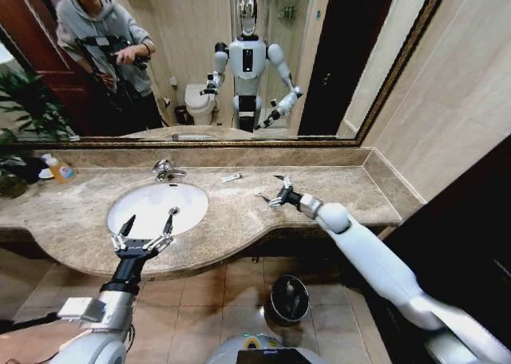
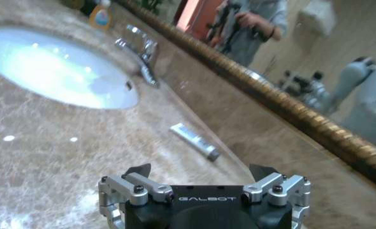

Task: Pick up the trash from the sink and place it in the trash bin.

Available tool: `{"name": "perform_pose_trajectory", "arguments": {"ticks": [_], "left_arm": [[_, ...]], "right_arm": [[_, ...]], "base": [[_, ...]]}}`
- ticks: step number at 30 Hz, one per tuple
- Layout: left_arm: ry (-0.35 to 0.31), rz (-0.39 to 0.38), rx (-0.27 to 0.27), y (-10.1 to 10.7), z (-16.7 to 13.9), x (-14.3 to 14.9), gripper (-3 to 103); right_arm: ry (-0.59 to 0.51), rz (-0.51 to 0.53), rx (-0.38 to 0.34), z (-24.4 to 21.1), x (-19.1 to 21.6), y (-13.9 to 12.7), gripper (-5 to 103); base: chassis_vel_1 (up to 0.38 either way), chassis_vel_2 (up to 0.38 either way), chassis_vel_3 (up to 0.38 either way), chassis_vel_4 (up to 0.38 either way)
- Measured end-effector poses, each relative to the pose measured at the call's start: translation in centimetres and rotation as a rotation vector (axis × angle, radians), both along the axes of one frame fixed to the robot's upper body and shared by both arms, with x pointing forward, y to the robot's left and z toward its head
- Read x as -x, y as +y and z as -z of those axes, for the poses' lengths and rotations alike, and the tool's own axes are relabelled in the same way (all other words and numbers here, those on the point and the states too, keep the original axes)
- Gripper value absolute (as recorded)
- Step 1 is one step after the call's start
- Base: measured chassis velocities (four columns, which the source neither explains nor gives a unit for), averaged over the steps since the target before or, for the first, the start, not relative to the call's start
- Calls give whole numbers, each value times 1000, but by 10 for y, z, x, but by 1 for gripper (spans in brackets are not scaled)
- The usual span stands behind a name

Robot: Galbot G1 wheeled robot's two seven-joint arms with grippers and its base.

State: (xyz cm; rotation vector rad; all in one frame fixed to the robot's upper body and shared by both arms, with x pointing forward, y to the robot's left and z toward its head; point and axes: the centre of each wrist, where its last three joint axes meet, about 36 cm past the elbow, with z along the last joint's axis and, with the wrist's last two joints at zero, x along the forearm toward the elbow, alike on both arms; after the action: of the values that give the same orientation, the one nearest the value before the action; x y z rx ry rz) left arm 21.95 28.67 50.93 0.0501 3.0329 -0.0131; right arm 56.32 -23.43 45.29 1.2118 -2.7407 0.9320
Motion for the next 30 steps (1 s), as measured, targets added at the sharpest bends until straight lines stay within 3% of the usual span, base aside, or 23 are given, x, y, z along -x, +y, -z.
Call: {"name": "perform_pose_trajectory", "arguments": {"ticks": [5, 14, 17, 25, 26, 28, 30], "left_arm": [[0, 0, 0, 0, 0, 0, 100], [0, 0, 0, 0, 0, 0, 100], [0, 0, 0, 0, 0, 0, 100], [0, 0, 0, 0, 0, 0, 100], [0, 0, 0, 0, 0, 0, 100], [0, 0, 0, 0, 0, 0, 100], [0, 0, 0, 0, 0, 0, 100]], "right_arm": [[36, -5, 26, 10, -14, 6, 100], [121, 27, -24, 18, -29, 26, 98], [123, 39, -33, 13, -36, 30, 84], [124, 69, -23, 13, -47, 32, 70], [128, 74, -20, 14, -47, 31, 64], [133, 81, -15, 17, -48, 28, 75], [137, 85, -13, 18, -48, 27, 78]], "base": [[0, 0, 0, 0], [0, 0, 0, 0], [0, 0, 0, 0], [0, 0, 0, 0], [0, 0, 0, 0], [0, 0, 0, 0], [0, 0, 0, 0]]}}
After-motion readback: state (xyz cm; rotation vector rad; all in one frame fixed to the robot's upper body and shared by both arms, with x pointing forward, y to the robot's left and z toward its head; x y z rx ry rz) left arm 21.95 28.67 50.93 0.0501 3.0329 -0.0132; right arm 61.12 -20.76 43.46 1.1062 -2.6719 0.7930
